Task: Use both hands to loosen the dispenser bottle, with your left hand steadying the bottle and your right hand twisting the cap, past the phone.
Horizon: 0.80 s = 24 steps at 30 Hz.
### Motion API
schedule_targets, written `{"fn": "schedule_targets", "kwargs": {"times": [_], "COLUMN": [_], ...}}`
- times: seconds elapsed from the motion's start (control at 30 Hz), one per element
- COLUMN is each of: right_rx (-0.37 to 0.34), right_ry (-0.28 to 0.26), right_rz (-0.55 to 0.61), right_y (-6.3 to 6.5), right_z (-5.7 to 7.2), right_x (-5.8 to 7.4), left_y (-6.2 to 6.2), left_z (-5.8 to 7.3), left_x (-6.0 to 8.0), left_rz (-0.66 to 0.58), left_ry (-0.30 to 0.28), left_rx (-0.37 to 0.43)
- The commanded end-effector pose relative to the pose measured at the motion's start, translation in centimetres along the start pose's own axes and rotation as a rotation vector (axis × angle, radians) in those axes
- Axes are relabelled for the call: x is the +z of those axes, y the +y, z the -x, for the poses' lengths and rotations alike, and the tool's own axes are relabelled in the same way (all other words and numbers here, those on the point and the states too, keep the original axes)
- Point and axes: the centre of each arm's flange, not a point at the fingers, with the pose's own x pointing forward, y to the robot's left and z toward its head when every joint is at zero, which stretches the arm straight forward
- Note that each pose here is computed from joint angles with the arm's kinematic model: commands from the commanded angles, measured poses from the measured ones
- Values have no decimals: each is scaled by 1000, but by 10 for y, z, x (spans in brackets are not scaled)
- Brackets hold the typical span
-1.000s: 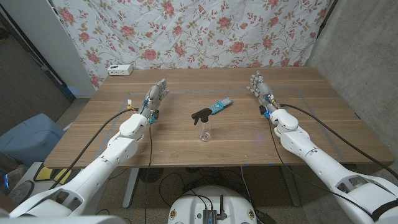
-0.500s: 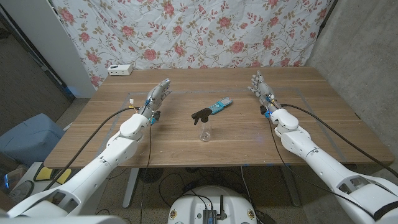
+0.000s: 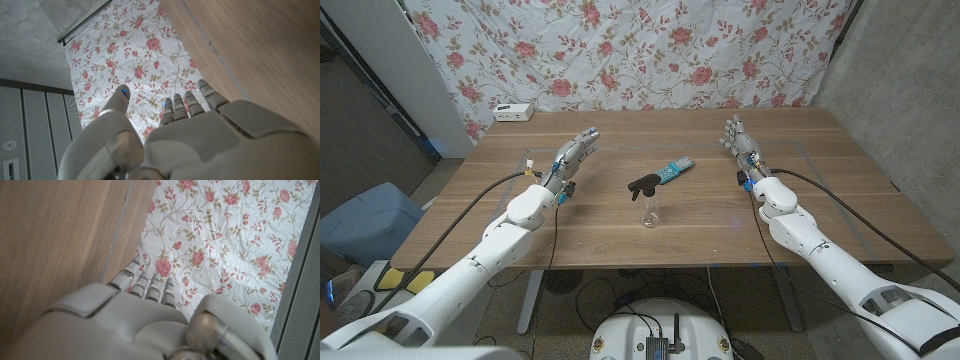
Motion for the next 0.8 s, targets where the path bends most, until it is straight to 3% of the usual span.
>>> {"fn": "schedule_targets", "kwargs": {"times": [0.03,0.33,0.8], "right_rx": [-40,-54,-67], "right_ry": [-15,-17,13], "right_rz": [8,-1,-23], "right_y": [6,9,9], "right_z": [-1,-2,10], "right_x": [1,0,-5], "left_y": [5,4,-10], "left_z": [12,15,24], "left_x": [0,-4,-5], "left_rz": [-50,-55,-68], "left_ry": [-10,-5,-2], "left_rx": [-16,-82,-136]}}
